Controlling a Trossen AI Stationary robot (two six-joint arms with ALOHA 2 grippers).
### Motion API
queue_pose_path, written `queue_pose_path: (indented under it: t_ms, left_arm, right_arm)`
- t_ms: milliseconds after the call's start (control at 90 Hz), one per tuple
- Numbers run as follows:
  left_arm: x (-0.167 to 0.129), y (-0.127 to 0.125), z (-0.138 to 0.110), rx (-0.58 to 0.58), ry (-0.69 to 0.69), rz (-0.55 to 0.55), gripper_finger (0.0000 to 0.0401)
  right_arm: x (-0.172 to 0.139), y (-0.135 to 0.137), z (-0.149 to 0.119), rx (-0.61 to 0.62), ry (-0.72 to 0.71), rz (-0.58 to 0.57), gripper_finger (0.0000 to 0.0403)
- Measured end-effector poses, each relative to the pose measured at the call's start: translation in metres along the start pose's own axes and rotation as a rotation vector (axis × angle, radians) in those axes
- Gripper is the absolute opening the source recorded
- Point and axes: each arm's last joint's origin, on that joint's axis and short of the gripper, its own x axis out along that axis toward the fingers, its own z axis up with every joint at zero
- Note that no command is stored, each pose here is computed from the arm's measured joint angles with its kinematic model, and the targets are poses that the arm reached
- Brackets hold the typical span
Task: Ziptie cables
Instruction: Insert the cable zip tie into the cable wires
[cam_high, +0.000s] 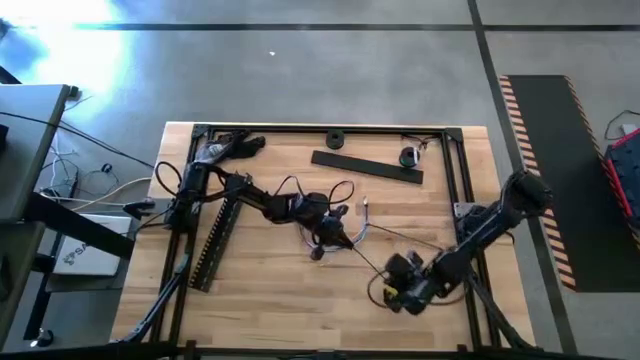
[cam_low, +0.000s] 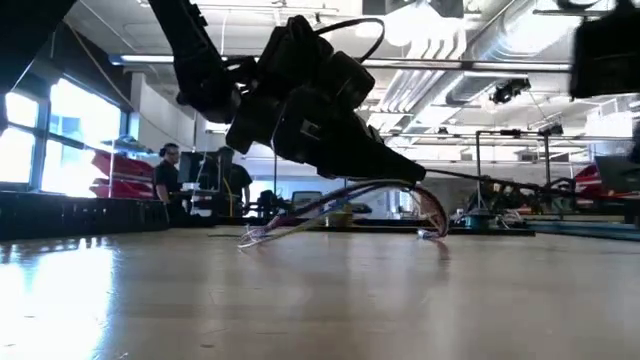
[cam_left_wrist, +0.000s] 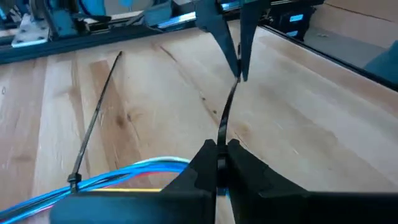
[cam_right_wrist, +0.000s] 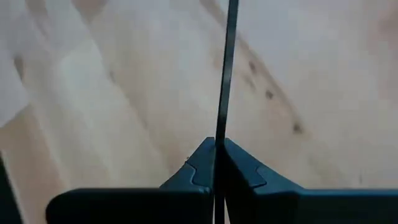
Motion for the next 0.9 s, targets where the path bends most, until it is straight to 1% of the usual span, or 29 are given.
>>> queue_pose_path:
  t_ms: [78, 311, 389, 467, 522, 589, 700, 767, 822, 900]
  left_arm:
    - [0.000, 0.000, -0.001, -0.002, 0.008, -0.001, 0.0000]
    - [-0.001, 0.000, -0.005, 0.002, 0.047, 0.005, 0.0000]
    - [-0.001, 0.000, -0.005, 0.002, 0.050, 0.003, 0.0000]
    - [0.000, -0.001, -0.005, 0.003, 0.050, 0.001, 0.0000]
    - [0.000, -0.002, -0.005, 0.003, 0.053, 0.001, 0.0000]
    - [0.000, -0.002, -0.005, 0.003, 0.054, 0.000, 0.0000]
    - [0.001, -0.003, -0.005, 0.004, 0.055, -0.002, 0.0000]
    - [0.001, -0.003, -0.005, 0.003, 0.057, -0.003, 0.0000]
    - [0.001, -0.003, -0.005, 0.003, 0.058, 0.000, 0.0000]
    - [0.001, -0.003, -0.005, 0.003, 0.059, 0.002, 0.0000]
  right_arm:
    - [-0.004, 0.002, -0.003, 0.002, 0.018, 0.019, 0.0001]
    - [-0.007, 0.002, -0.008, -0.104, 0.308, 0.082, 0.0001]
    - [-0.010, 0.001, -0.006, -0.134, 0.386, 0.105, 0.0001]
    - [-0.019, -0.001, 0.003, -0.163, 0.418, 0.141, 0.0014]
    - [-0.026, -0.003, 0.012, -0.172, 0.401, 0.158, 0.0031]
    - [-0.035, -0.007, 0.025, -0.185, 0.347, 0.170, 0.0059]
    - [-0.050, -0.016, 0.046, -0.197, 0.283, 0.198, 0.0116]
    - [-0.059, -0.018, 0.057, -0.234, 0.235, 0.251, 0.0153]
    - [-0.065, -0.019, 0.066, -0.283, 0.144, 0.270, 0.0181]
    - [-0.067, -0.019, 0.076, -0.342, -0.039, 0.229, 0.0214]
